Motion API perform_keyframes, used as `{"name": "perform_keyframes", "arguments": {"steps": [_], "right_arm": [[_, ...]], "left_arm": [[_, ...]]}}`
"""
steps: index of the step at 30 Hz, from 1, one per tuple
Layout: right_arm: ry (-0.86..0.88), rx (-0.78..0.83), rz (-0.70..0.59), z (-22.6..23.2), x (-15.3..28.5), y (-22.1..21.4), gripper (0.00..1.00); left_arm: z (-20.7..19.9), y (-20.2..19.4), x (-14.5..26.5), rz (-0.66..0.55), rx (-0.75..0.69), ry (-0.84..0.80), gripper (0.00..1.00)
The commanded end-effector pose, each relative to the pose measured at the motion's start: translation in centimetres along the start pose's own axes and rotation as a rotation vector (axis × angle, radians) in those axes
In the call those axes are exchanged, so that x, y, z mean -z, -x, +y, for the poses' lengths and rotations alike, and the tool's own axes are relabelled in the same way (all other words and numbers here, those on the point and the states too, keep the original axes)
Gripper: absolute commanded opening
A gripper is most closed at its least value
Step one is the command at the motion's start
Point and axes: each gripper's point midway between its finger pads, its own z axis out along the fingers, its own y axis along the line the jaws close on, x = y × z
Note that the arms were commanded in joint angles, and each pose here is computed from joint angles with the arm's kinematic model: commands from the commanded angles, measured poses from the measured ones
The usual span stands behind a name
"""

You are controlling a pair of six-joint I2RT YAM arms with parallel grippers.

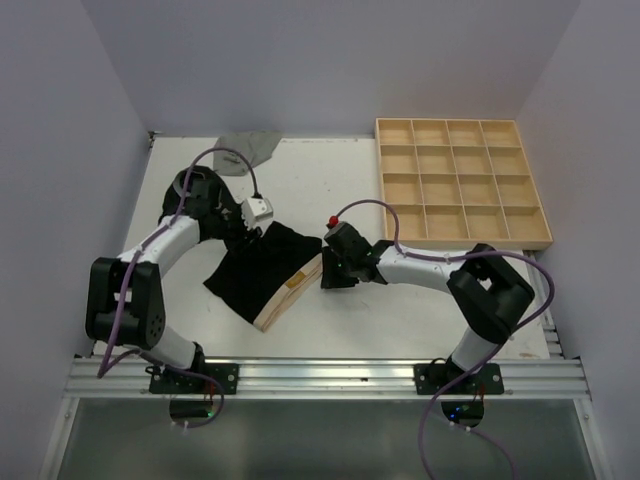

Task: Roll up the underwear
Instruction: Flatten the underwear

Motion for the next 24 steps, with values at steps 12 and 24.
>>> {"name": "perform_keyframes", "arguments": {"steps": [12, 24], "right_arm": [[0.070, -0.260, -0.164, 1.8, -3.0, 3.2, 0.39], [0.016, -0.348, -0.191, 0.3, -5.5, 3.4, 0.15]], "left_arm": [[-9.6, -2.1, 1.5, 0.114, -0.178, -0.018, 0.58], [-13.4, -3.1, -0.9, 0.222, -0.205, -0.045, 0.61]]}}
